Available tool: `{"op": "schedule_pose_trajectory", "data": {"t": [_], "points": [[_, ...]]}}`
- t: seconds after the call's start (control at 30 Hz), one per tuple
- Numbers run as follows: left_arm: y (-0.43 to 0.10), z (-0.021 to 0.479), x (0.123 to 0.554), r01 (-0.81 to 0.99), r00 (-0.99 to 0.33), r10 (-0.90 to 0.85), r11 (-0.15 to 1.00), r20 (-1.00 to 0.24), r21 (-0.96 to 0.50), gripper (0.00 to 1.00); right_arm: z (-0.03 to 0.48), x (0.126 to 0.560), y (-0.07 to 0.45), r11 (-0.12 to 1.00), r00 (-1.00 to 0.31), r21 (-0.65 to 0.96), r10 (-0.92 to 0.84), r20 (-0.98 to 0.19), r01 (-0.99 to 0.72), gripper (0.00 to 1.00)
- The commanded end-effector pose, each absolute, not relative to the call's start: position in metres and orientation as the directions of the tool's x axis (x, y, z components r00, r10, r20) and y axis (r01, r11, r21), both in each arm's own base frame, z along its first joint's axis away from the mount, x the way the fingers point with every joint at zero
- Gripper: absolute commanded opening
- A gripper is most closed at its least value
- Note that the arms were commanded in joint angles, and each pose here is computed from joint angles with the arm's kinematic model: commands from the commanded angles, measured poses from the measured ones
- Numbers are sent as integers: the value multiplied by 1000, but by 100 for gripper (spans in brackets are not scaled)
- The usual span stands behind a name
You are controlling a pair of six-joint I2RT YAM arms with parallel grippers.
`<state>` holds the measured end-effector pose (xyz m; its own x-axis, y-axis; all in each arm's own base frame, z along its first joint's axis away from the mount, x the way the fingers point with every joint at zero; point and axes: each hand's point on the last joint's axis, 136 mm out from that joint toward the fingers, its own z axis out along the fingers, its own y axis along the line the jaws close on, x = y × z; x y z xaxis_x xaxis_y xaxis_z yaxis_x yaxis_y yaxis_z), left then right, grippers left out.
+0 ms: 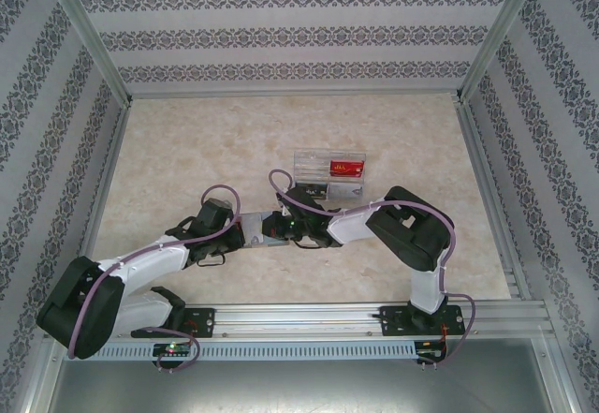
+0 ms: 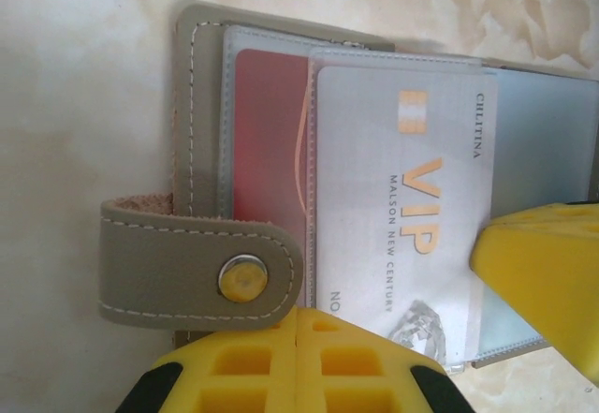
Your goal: Take the credit cards out of the card holder
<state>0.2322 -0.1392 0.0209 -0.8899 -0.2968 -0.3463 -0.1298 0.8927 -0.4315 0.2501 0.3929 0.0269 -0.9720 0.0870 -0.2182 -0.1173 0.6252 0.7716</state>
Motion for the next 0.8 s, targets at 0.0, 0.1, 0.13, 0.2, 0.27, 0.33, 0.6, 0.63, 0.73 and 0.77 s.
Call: {"op": "schedule_pose_trajectory", "data": {"t": [0.0, 0.1, 0.13, 0.2, 0.27, 0.33, 0.6, 0.63, 0.73, 0.77], "points": [[-126, 12, 225, -175, -896, -307, 909, -322, -378, 0, 29, 254, 386, 629, -969, 771, 113, -218, -100, 1], [-127, 13, 225, -174, -896, -306, 908, -322, -382, 0, 29, 254, 389, 622, -971, 777, 107, -213, -102, 1], [-127, 12, 225, -174, -896, -306, 908, -321, -381, 0, 29, 254, 389, 620, -971, 778, 107, -213, -103, 1], [-127, 12, 225, -173, -896, -306, 908, -322, -382, 0, 29, 254, 389, 620, -971, 778, 108, -214, -103, 2], [-127, 12, 225, -171, -898, -303, 908, -320, -382, 0, 30, 254, 389, 621, -970, 776, 107, -219, -107, 5], [-128, 14, 226, -168, -897, -304, 906, -321, -389, 1, 30, 253, 391, 619, -971, 778, 100, -217, -110, 11], [-129, 14, 226, -167, -897, -304, 904, -320, -393, 1, 28, 251, 398, 610, -975, 784, 80, -208, -117, 17], [-129, 14, 225, -166, -898, -303, 905, -318, -393, 1, 28, 250, 397, 610, -975, 783, 80, -207, -116, 15], [-129, 14, 226, -166, -897, -304, 904, -320, -393, 1, 29, 250, 398, 609, -975, 784, 80, -209, -118, 10], [-130, 14, 226, -165, -898, -303, 904, -320, -394, 1, 29, 251, 397, 610, -974, 783, 80, -210, -119, 8]]}}
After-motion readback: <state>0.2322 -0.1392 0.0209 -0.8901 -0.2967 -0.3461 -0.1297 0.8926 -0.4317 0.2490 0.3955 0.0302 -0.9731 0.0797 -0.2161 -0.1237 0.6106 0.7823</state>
